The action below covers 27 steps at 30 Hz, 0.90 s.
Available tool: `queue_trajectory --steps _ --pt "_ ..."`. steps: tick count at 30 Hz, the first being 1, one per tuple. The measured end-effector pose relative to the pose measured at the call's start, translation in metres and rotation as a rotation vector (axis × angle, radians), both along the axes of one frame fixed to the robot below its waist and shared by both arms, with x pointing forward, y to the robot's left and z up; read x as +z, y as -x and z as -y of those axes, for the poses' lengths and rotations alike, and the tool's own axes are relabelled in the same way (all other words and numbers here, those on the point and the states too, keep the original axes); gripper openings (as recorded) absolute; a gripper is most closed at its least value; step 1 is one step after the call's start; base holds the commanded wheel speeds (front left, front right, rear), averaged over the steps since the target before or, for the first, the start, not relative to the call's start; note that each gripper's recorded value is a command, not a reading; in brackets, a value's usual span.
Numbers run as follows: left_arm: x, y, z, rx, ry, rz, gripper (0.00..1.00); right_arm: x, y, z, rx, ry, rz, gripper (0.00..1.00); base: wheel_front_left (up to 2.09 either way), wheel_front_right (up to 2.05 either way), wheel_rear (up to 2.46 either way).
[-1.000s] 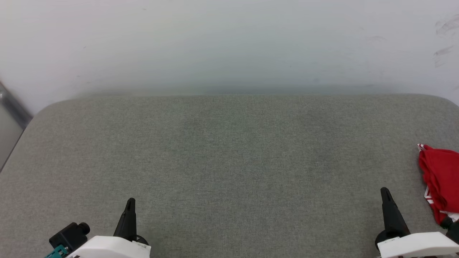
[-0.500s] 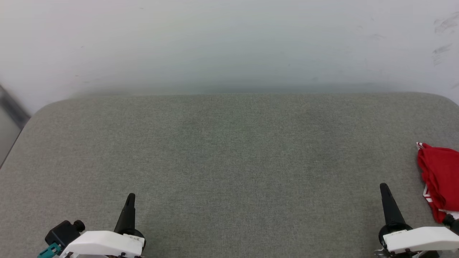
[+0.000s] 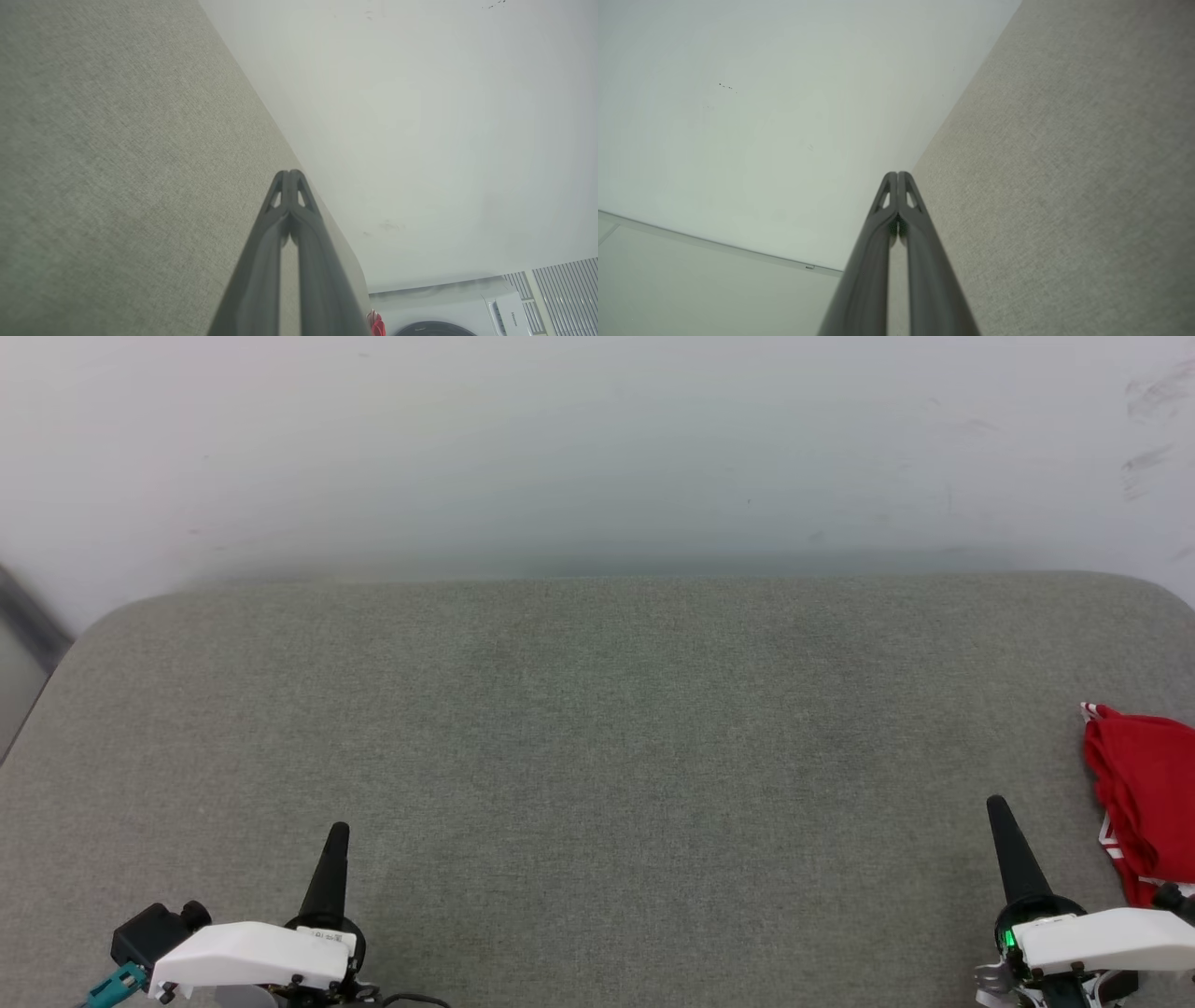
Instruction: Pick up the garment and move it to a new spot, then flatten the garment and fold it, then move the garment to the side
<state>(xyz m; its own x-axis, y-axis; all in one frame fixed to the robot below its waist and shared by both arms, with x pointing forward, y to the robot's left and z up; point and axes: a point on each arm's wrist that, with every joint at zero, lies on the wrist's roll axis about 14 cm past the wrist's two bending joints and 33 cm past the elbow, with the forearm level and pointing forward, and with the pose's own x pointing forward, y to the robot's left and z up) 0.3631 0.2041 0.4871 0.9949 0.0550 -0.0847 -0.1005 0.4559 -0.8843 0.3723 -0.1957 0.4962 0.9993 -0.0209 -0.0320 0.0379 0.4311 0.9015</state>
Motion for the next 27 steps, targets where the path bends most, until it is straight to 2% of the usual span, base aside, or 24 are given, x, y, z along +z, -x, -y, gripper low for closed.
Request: queue_trajectory --steps 27 --pt "0.009 -0.013 0.002 -0.016 0.26 0.042 0.0 0.002 -0.008 0.002 0.005 -0.243 0.003 0.0 0.0 0.0 0.0"
